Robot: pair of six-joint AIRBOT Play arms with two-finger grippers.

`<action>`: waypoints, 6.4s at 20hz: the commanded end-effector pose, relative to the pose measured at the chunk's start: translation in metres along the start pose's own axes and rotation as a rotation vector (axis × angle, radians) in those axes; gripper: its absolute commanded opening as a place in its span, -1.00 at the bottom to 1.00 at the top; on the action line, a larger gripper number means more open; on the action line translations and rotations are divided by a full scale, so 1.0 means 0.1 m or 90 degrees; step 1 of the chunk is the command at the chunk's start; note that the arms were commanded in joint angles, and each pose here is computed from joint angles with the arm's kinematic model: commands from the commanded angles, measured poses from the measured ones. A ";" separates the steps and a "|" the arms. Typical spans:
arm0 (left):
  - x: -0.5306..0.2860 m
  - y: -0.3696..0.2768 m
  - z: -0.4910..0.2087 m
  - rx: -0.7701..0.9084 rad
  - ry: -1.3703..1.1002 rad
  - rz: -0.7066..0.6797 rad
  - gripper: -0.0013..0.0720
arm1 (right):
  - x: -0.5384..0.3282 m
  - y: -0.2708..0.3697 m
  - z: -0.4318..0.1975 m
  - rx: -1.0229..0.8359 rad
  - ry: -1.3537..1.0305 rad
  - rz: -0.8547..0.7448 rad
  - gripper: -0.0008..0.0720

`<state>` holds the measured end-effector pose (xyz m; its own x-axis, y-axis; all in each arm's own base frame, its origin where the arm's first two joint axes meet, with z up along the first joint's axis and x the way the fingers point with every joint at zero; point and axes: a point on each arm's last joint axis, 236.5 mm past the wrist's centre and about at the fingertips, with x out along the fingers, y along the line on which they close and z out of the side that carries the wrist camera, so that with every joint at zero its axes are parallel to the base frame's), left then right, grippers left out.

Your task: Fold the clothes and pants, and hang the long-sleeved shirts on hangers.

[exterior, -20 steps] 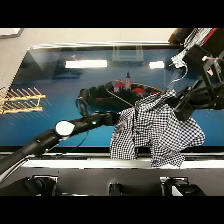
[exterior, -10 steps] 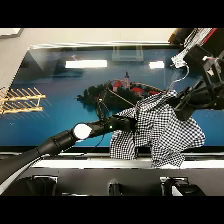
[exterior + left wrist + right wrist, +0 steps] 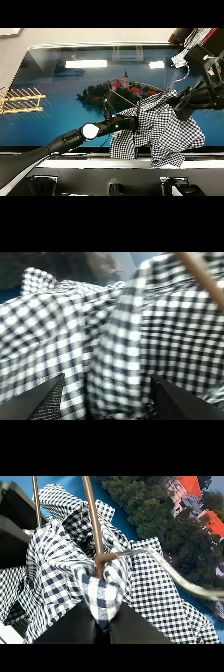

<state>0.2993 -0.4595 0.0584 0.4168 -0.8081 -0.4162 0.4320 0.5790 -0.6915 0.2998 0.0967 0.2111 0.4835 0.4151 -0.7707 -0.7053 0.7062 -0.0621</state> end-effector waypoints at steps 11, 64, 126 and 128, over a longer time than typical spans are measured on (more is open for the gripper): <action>-0.07 0.23 0.25 0.012 0.024 0.000 -0.92 | -0.19 0.06 0.06 -0.008 -0.026 -0.022 -0.92; -0.23 0.64 1.22 0.041 -0.008 0.004 -0.92 | 0.04 -0.43 0.09 -0.013 -0.013 -0.097 -0.92; -0.48 0.61 2.02 0.015 -0.043 -0.020 -0.92 | 0.28 -0.41 -0.31 0.028 0.105 -0.046 -0.92; -0.49 0.60 2.05 0.025 -0.049 -0.019 -0.92 | 0.36 -0.44 -0.34 0.031 0.117 -0.038 -0.92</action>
<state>0.4664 -0.3644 0.1538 0.4534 -0.8195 -0.3505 0.4564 0.5512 -0.6985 0.3252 0.0609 0.1746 0.4436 0.2648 -0.8562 -0.6389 0.7634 -0.0950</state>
